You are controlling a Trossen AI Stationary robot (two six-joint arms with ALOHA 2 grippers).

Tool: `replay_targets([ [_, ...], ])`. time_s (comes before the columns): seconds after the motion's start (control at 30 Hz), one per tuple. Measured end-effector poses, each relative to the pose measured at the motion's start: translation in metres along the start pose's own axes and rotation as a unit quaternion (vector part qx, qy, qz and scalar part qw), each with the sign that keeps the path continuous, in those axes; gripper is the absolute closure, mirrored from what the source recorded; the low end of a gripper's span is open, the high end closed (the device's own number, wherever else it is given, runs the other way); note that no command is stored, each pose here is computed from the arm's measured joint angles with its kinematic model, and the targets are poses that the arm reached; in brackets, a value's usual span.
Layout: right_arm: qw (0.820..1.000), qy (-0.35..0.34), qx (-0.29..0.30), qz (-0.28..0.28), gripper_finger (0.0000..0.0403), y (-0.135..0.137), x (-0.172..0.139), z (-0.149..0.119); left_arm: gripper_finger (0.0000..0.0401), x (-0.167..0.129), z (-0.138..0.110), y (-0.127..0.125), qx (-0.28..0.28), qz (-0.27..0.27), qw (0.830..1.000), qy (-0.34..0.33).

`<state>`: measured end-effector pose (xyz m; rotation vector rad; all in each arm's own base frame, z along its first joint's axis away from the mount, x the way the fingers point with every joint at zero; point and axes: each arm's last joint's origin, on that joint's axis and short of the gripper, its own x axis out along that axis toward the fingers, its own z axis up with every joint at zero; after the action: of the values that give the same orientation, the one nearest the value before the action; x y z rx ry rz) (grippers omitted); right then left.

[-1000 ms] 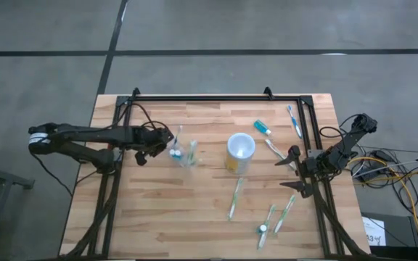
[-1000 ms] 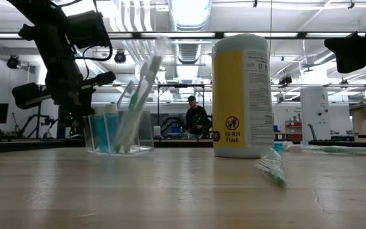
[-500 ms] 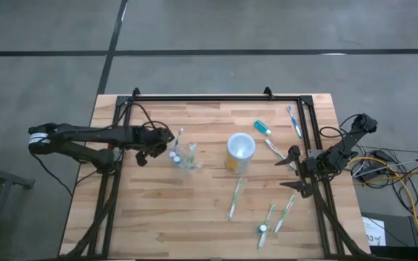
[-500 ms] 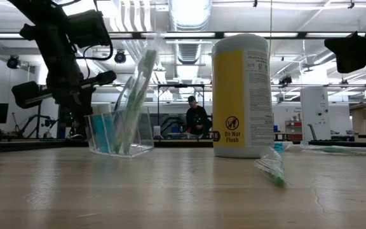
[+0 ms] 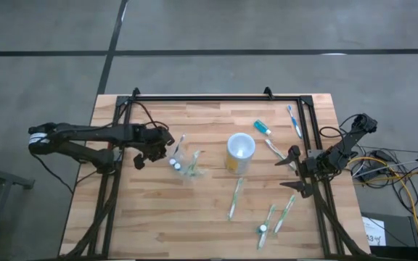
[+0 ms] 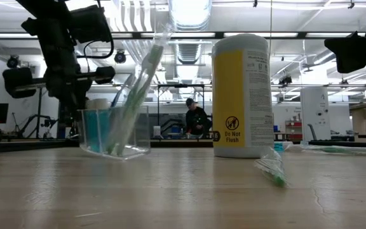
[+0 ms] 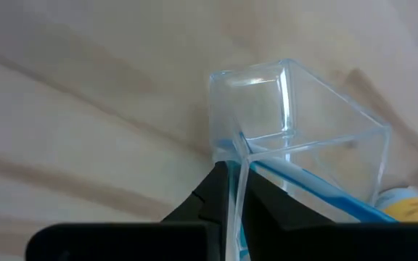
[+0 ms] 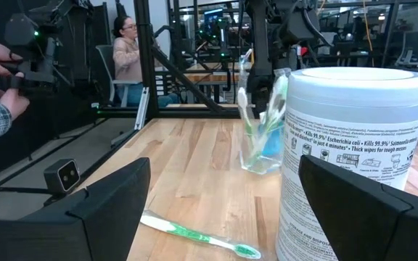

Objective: Pick & Place toothbrushing station
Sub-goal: Move the transparent organizer to the center of the table

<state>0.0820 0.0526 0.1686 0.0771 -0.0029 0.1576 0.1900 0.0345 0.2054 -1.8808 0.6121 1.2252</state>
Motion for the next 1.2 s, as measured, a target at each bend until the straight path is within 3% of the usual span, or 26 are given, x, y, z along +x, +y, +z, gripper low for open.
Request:
replay_targets([
  [0.37, 1.000, 0.000, 0.000, 0.000, 0.0056, 0.000, 0.000, 0.000, 0.0374, -0.001, 0.000, 0.011, -0.014, 0.078, 0.996, 0.050],
  [0.87, 1.000, 0.000, 0.000, 0.000, 0.0057, 0.000, 0.000, 0.000, 0.0377, 0.001, -0.009, 0.009, 0.011, 0.062, 0.996, 0.070],
  [1.2, 1.000, 0.000, 0.000, 0.000, 0.0054, 0.000, 0.000, 0.000, 0.0377, 0.019, -0.024, 0.005, 0.031, 0.076, 0.991, 0.102],
])
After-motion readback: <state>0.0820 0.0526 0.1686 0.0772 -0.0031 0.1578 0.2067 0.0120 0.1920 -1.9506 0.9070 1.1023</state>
